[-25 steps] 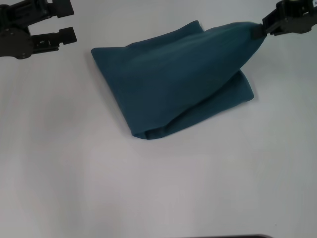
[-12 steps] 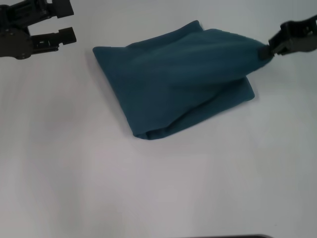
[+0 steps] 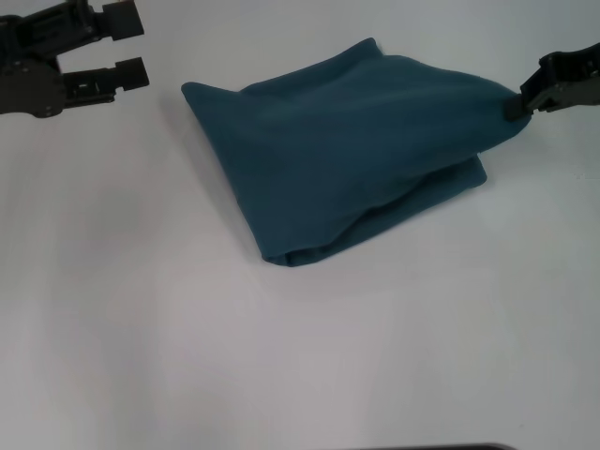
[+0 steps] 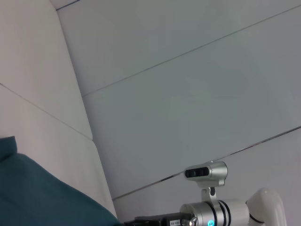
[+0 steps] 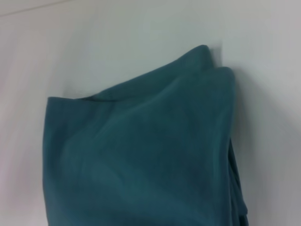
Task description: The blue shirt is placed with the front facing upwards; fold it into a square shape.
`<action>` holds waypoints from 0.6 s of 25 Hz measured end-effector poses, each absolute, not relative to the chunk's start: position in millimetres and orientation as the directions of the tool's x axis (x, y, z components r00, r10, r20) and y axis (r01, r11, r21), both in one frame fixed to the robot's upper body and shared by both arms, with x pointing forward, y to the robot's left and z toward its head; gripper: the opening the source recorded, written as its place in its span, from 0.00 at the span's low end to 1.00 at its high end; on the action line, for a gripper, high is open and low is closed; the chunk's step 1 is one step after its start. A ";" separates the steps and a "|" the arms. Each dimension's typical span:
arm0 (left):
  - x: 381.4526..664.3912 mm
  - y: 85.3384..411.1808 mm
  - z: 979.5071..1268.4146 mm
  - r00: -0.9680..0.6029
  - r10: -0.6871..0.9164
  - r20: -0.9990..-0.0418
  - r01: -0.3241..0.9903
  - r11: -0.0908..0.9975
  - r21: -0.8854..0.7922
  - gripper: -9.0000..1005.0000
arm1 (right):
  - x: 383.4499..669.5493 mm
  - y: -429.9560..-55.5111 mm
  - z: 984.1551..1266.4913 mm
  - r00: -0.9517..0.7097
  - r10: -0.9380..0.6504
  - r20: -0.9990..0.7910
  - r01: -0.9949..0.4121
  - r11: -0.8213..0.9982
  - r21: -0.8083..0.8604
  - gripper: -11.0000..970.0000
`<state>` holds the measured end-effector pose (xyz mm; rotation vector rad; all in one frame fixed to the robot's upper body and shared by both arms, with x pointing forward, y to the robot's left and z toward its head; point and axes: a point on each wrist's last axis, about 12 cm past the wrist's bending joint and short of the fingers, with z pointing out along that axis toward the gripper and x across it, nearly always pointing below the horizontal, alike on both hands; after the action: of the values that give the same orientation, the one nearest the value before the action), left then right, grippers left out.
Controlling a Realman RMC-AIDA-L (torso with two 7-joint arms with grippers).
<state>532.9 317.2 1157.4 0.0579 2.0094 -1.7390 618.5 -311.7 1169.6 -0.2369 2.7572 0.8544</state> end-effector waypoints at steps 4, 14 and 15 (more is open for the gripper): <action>531.7 318.8 1156.6 -0.885 -0.275 -0.375 0.331 0.195 -0.923 0.84 | 618.6 -310.7 1167.2 -0.958 -0.090 -0.271 -0.224 0.825 0.518 0.10; 532.2 318.3 1156.4 -0.884 -0.274 -0.378 0.333 0.198 -0.922 0.84 | 618.8 -310.8 1165.2 -0.962 -0.078 -0.263 -0.208 0.833 0.513 0.13; 532.2 318.2 1156.4 -0.884 -0.274 -0.378 0.333 0.198 -0.922 0.84 | 619.1 -311.8 1165.7 -0.962 -0.075 -0.263 -0.205 0.835 0.511 0.13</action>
<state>532.2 318.2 1156.4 0.0546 2.0139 -1.7322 619.1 -311.8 1165.7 -0.2151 2.7828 0.8132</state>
